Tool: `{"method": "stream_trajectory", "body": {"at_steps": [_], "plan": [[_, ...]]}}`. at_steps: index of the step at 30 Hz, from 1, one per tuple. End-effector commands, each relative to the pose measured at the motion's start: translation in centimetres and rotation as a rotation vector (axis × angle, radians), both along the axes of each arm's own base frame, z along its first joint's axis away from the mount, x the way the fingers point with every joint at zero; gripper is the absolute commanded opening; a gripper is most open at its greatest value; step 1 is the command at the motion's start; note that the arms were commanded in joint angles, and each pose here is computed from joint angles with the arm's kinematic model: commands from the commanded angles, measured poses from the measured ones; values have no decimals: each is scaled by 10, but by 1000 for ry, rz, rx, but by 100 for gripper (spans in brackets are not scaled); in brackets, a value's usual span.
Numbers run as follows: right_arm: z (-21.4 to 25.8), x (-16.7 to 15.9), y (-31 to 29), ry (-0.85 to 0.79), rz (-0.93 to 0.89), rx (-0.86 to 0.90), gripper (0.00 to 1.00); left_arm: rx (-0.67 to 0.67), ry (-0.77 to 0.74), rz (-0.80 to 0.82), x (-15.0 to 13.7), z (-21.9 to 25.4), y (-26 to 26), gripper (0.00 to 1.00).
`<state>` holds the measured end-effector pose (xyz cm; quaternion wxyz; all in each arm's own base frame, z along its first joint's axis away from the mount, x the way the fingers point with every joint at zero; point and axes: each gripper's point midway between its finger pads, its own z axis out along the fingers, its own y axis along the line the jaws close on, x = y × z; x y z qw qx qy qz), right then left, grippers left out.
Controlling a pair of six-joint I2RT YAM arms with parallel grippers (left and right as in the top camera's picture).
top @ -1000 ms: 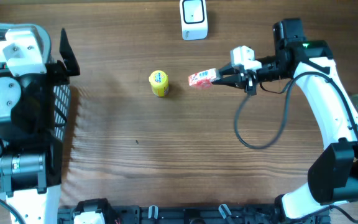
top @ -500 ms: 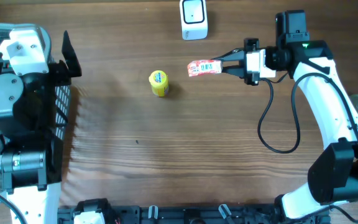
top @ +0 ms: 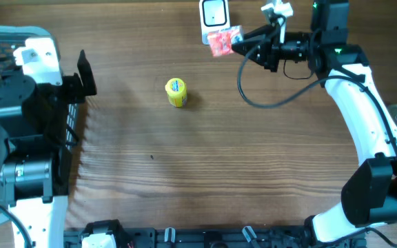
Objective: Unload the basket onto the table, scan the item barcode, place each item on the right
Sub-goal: 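Lift the white box and carry it toward the scanner, then hold the white box in front of the scanner window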
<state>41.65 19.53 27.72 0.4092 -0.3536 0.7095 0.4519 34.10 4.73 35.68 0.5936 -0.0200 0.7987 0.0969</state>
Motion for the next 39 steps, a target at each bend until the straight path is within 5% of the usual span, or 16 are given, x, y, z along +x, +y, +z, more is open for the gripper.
{"method": "stream_trajectory", "body": {"at_steps": [1,6,11,15,18,22,26,31,33,39], "plan": [[-32,35,-8,196,-256,-78,5,2,24,16,5,-8,4,100],[-83,64,31,451,-237,75,5,1,38,16,8,-12,4,100],[-46,116,56,596,-158,506,5,-1,56,16,6,-17,4,100],[-34,142,55,697,-224,556,5,-2,70,16,10,-22,4,100],[-40,155,50,1018,-338,669,5,-4,95,16,15,-30,5,100],[-46,177,36,1160,-491,808,5,-6,114,16,19,-37,5,100],[-84,180,33,1543,-659,892,5,-9,144,16,16,-43,5,100],[-82,175,41,1512,-624,853,5,14,196,124,6,-53,23,100],[-92,171,47,1625,-661,863,5,-37,181,167,5,-53,26,100],[-85,195,28,1504,-771,1000,5,-94,199,191,12,-65,27,100]]}}
